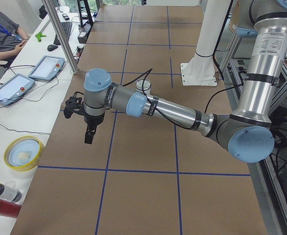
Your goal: Remove funnel from cup
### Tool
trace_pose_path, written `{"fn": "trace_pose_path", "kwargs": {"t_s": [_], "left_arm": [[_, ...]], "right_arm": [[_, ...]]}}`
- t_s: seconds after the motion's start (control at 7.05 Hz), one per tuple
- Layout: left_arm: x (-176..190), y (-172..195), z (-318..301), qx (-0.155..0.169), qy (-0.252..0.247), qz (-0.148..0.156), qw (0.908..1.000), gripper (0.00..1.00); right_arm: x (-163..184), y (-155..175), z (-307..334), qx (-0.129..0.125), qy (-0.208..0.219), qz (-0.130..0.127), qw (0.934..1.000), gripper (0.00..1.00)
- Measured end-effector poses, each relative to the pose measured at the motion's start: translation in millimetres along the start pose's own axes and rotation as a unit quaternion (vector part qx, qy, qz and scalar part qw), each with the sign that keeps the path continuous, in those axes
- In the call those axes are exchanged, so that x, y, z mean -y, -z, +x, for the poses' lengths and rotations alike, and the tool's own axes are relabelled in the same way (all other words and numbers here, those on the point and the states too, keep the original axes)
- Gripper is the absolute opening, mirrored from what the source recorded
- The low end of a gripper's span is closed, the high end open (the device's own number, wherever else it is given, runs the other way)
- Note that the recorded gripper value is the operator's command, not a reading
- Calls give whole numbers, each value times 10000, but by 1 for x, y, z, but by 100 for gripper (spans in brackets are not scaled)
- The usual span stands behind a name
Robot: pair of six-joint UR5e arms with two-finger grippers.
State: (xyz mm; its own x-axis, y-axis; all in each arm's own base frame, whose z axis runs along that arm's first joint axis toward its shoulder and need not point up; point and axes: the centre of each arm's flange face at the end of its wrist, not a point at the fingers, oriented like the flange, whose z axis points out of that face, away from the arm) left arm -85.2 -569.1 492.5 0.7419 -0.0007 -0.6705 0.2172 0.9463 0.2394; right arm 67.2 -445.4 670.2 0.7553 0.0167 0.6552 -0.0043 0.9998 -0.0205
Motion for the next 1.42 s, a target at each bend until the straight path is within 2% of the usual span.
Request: {"fn": "trace_pose_path", "kwargs": {"t_s": [0.14,0.43,0.85,1.14,1.42], "left_arm": [[2,-9,25,-125,-67,138,9998,100],[-15,-61,114,-458,-329,-173,9983,100],[-69,-80,293,-986,336,-712,9920,100],[-93,-81,428,-861,818,-938,9885,100],[-129,-76,527,-781,1072,-1132,9847,100]], "right_arm": [[0,0,0,0,0,-1,10000,100],[0,0,0,0,-1,-1,10000,100],[0,0,0,0,2,2,10000,100],[0,0,0,0,2,2,10000,100],[0,0,0,0,2,2,10000,100]]}}
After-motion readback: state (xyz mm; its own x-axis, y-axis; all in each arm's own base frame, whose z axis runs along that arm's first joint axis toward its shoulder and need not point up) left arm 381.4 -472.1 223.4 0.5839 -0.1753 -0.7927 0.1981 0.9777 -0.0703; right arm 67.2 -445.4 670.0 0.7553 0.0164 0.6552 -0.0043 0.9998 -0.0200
